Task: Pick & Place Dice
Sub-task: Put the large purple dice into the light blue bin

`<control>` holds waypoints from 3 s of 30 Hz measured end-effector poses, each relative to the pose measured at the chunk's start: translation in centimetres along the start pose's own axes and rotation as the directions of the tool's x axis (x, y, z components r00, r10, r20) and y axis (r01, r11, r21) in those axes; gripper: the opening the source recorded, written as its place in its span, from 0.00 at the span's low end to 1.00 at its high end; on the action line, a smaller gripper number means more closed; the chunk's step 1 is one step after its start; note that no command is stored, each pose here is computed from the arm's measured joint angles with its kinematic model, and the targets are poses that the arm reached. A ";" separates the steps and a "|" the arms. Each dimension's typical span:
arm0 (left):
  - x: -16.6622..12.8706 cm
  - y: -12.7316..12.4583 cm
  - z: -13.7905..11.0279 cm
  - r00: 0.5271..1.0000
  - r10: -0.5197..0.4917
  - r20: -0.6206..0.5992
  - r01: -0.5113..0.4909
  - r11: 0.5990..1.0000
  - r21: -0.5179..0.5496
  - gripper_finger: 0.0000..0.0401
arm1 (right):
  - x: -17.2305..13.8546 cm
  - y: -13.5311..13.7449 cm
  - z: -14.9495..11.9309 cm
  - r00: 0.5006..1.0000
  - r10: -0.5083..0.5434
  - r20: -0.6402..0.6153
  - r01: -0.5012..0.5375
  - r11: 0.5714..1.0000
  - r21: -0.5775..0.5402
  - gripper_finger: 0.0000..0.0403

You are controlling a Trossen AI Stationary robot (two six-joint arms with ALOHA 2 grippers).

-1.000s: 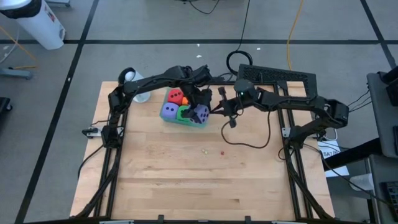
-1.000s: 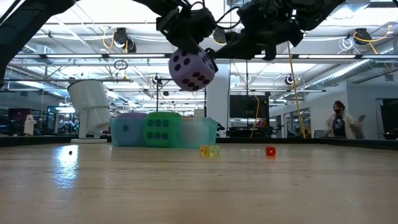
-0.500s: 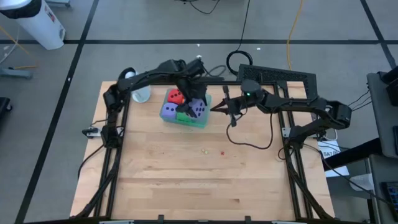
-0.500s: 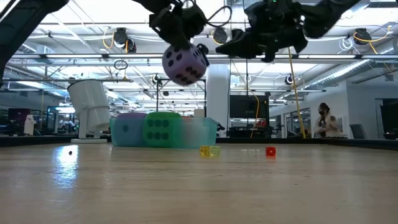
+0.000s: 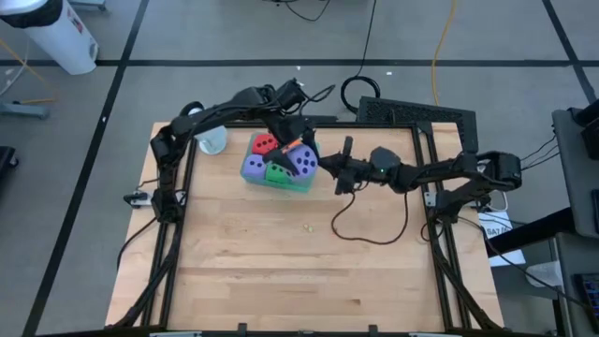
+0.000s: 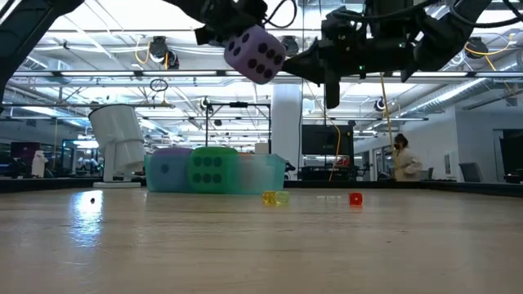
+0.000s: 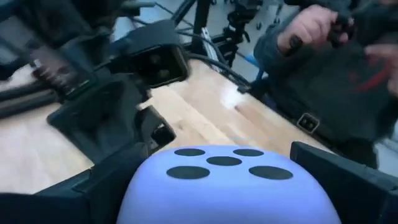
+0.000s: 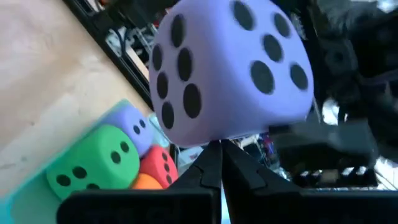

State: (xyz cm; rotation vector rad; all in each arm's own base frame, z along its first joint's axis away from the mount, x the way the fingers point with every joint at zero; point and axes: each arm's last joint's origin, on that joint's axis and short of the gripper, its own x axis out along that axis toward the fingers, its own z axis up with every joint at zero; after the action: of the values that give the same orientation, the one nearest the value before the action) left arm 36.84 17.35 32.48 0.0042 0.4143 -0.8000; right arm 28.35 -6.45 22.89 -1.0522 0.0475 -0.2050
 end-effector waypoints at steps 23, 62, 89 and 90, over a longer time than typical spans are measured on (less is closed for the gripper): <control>-0.6 3.6 -1.5 0.833 0.492 -0.254 -0.536 0.832 -0.146 0.99 | 0.7 0.1 1.8 1.000 0.017 -0.022 -0.010 0.966 0.258 0.00; -5.4 -11.0 5.3 0.427 0.822 -0.376 -0.888 0.460 -0.002 0.93 | 1.1 2.2 -4.2 0.944 0.216 -0.250 -0.052 0.844 0.534 0.00; -1.3 -17.0 -16.4 -0.021 0.768 -0.640 -0.923 -0.261 -0.283 0.03 | 3.2 -0.1 -1.0 0.909 0.417 -0.025 -0.313 0.719 0.620 0.00; -1.3 -16.8 -16.5 -0.008 0.763 -0.646 -0.925 -0.251 -0.285 0.02 | 3.8 -0.3 -1.2 0.909 0.416 -0.035 -0.306 0.720 0.623 0.00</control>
State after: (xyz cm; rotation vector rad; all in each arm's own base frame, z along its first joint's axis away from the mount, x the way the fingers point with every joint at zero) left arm 18.40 9.06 20.31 -0.3118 0.7744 1.0156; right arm 31.84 -8.36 22.75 -0.3543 0.3271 0.0554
